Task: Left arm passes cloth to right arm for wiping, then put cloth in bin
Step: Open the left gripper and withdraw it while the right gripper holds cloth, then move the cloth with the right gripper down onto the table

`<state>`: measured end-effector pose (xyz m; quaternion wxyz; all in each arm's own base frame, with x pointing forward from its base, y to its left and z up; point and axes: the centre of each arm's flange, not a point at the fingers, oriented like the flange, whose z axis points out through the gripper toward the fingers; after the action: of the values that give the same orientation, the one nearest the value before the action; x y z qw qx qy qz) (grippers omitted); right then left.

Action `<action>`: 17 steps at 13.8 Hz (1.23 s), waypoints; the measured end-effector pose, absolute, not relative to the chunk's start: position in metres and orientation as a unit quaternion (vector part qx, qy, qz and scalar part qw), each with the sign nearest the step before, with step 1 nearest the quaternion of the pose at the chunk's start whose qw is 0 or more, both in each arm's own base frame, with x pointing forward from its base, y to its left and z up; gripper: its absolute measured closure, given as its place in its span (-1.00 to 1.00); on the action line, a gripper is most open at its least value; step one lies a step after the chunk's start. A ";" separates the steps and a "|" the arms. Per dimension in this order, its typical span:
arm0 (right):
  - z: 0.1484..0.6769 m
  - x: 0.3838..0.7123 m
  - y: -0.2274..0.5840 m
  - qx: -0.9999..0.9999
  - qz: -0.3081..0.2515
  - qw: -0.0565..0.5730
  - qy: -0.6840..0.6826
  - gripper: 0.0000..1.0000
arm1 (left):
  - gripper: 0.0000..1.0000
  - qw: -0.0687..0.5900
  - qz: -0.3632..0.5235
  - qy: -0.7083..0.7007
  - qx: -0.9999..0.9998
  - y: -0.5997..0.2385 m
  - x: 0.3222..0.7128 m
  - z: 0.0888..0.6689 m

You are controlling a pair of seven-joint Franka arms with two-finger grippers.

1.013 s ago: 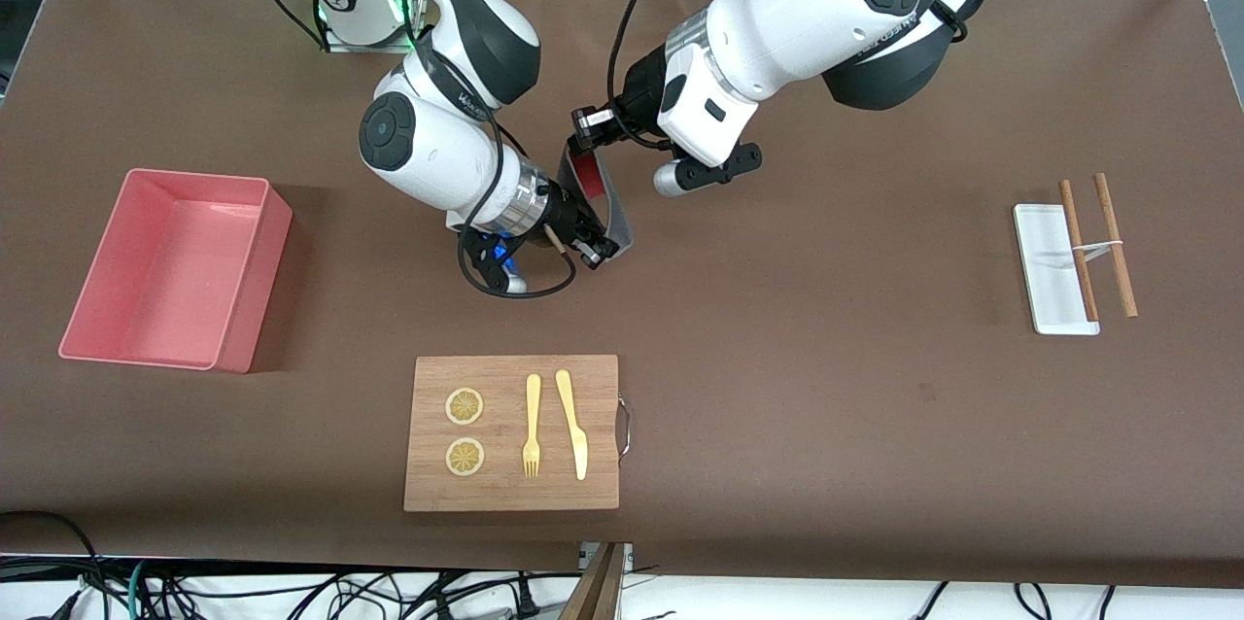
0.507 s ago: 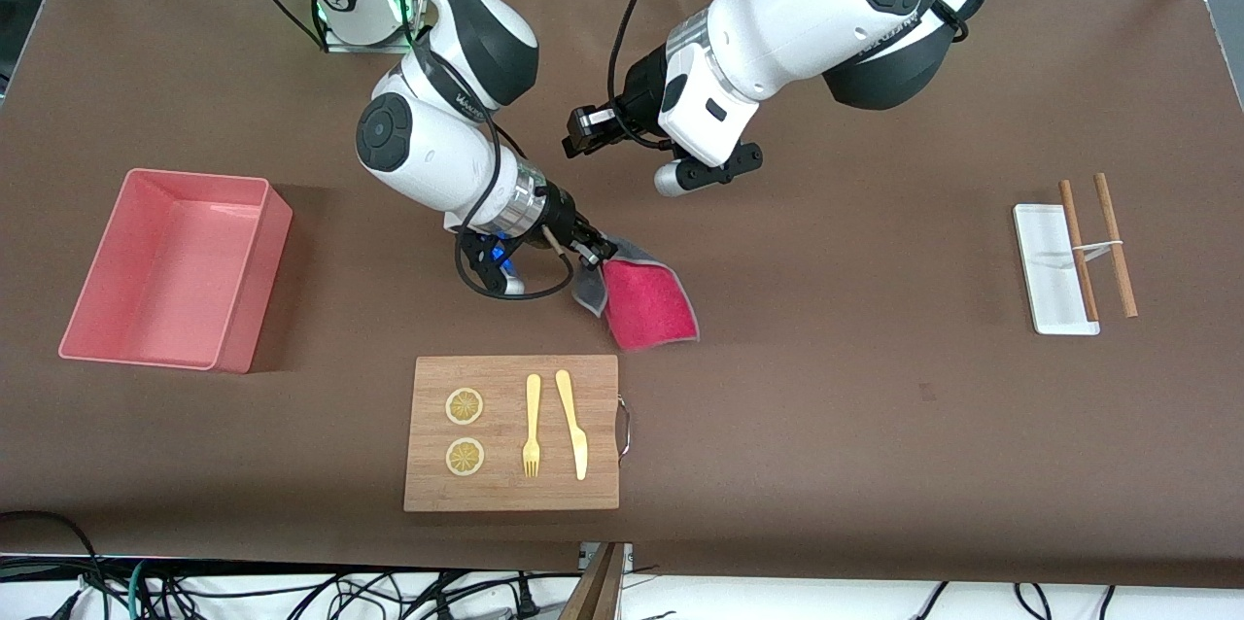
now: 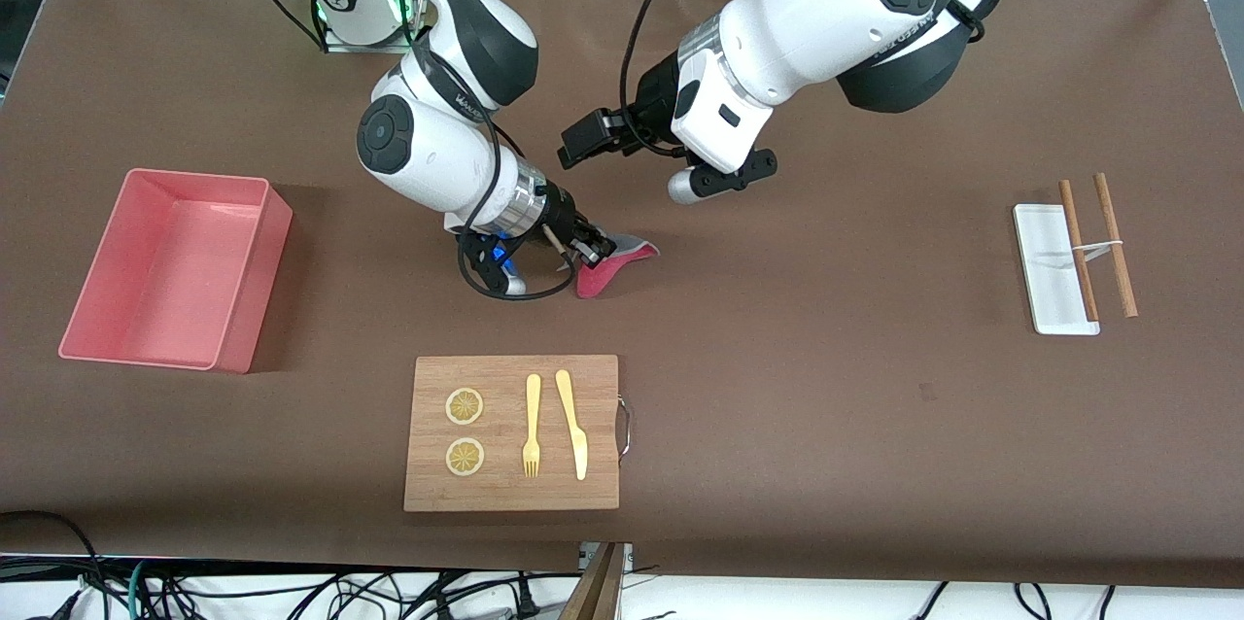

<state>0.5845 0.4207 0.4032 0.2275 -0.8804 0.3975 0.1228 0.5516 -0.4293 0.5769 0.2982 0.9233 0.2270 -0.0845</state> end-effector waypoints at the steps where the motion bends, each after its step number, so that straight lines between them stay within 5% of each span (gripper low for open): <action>1: 0.402 0.582 0.422 -0.883 0.128 0.221 0.394 0.96 | -1.00 0.284 -0.080 0.224 0.929 -0.424 0.551 0.579; 10: 0.380 0.551 0.429 -0.911 0.181 0.132 0.347 0.96 | -1.00 0.169 -0.092 0.091 0.977 -0.306 0.565 0.593; 17: 0.311 0.524 0.409 -0.940 0.186 0.043 0.284 0.96 | -1.00 0.099 -0.089 -0.002 0.991 -0.211 0.576 0.600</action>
<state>0.5235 0.4090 0.3108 0.0429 -0.9397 0.2838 0.1861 0.5761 -0.2109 0.6005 0.0987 0.9911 -0.0022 -0.0888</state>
